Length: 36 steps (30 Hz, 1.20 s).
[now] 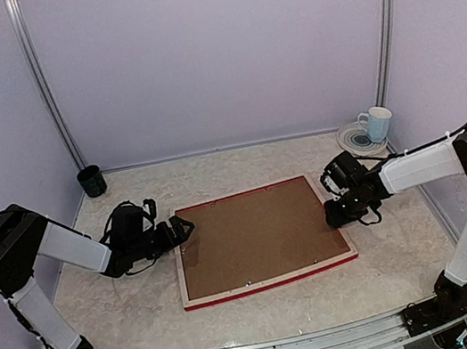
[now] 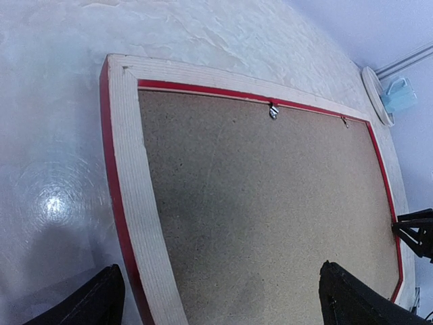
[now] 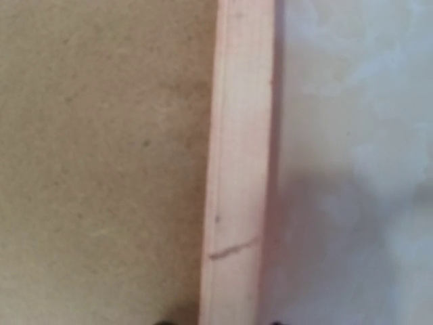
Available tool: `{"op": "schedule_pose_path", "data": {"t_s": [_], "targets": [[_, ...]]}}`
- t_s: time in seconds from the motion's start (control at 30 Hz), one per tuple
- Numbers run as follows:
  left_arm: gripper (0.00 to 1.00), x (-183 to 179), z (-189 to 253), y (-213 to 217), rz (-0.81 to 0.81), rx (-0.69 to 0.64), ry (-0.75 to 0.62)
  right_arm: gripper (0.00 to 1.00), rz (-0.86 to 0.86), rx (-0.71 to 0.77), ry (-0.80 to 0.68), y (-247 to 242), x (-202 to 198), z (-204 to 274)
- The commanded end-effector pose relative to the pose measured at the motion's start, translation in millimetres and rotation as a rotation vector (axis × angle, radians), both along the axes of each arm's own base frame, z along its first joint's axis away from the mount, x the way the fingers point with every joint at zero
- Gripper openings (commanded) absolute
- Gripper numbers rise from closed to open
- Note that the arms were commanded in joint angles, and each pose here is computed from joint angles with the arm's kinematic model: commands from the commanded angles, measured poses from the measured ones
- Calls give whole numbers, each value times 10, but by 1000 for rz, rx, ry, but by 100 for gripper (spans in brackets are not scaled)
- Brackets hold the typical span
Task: Put the photo into the frame
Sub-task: Press the fastener onto the backboard.
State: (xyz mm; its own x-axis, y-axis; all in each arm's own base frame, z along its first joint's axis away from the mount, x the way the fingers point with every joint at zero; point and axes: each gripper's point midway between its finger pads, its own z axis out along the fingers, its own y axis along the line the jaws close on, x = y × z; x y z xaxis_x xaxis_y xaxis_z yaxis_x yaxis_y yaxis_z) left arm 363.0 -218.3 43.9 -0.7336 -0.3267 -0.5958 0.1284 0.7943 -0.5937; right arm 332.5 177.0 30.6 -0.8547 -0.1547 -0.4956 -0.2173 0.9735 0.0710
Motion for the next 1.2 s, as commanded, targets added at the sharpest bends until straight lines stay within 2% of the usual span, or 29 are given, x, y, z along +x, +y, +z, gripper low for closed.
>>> {"op": "schedule_pose_path", "data": {"t_s": [0.0, 0.33, 0.73, 0.97, 1.17], "targets": [[99, -314, -529, 154, 3, 73, 197, 39, 57, -71, 66, -95, -142, -60], [99, -320, -522, 150, 1, 68, 197, 39, 108, -141, 93, -141, -144, -33], [99, -327, -525, 139, -4, 62, 199, 34, 87, -113, 45, -65, 5, -14], [99, -326, -522, 139, -4, 61, 198, 28, 90, -115, 47, -44, 40, -28], [99, -323, -526, 131, -7, 60, 199, 15, 112, -100, 64, -17, -14, -57]]}}
